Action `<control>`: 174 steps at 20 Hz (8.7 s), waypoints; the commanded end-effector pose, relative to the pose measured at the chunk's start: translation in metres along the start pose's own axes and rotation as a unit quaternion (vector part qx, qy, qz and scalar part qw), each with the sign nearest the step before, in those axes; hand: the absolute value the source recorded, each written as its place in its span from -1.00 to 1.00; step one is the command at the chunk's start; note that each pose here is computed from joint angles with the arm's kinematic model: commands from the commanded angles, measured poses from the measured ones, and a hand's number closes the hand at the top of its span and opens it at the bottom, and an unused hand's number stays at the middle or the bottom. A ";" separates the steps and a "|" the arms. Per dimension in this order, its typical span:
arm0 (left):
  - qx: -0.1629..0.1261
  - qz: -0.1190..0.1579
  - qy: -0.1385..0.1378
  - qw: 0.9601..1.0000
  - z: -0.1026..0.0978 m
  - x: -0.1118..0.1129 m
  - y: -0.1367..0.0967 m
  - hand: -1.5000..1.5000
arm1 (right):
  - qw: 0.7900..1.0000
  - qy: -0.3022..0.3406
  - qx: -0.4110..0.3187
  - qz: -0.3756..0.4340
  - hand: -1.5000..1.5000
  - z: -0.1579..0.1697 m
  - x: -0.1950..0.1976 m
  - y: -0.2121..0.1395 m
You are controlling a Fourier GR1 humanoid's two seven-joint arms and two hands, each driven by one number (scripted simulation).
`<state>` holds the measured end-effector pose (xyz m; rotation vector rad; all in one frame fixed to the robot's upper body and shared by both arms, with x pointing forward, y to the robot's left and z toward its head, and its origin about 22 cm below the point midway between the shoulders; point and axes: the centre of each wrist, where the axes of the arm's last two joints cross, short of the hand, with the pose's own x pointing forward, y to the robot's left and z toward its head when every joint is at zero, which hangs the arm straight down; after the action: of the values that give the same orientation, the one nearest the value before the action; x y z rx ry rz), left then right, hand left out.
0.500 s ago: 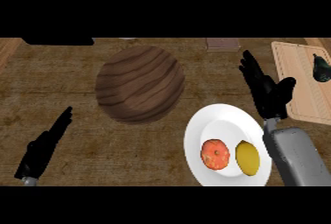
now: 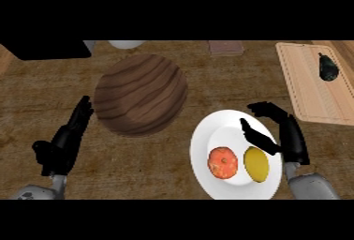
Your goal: Pick the lemon from the plate and place it in the bowl
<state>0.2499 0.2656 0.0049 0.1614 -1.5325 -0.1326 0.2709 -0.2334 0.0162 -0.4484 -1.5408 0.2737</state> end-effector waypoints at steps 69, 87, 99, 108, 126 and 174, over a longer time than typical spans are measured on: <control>-0.018 0.036 -0.035 0.999 -0.015 0.022 -0.030 0.00 | 0.986 0.146 -0.067 -0.044 -1.00 0.120 0.011 0.004; -0.020 0.038 -0.034 0.998 -0.024 0.018 -0.048 0.00 | 0.982 0.154 0.016 0.104 1.00 0.094 -0.035 0.022; -0.026 0.043 -0.029 0.998 -0.010 0.020 -0.049 0.00 | 0.991 0.095 0.013 0.089 1.00 0.115 -0.037 0.047; -0.086 0.043 -0.046 0.994 -0.029 0.045 -0.073 0.00 | 0.771 -0.313 0.555 -0.011 1.00 0.127 0.068 0.123; -0.020 0.036 -0.026 0.999 -0.012 0.022 -0.038 0.00 | 0.725 -0.486 0.488 -0.029 1.00 0.061 0.225 0.001; -0.060 0.044 -0.039 0.996 -0.034 0.038 -0.064 0.00 | 0.796 -0.371 0.466 0.108 -1.00 -0.150 0.181 0.144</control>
<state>0.2832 0.1971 0.0323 0.0087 -1.6151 -0.1676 0.4337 -0.0369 0.1146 0.2039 -1.8469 1.4990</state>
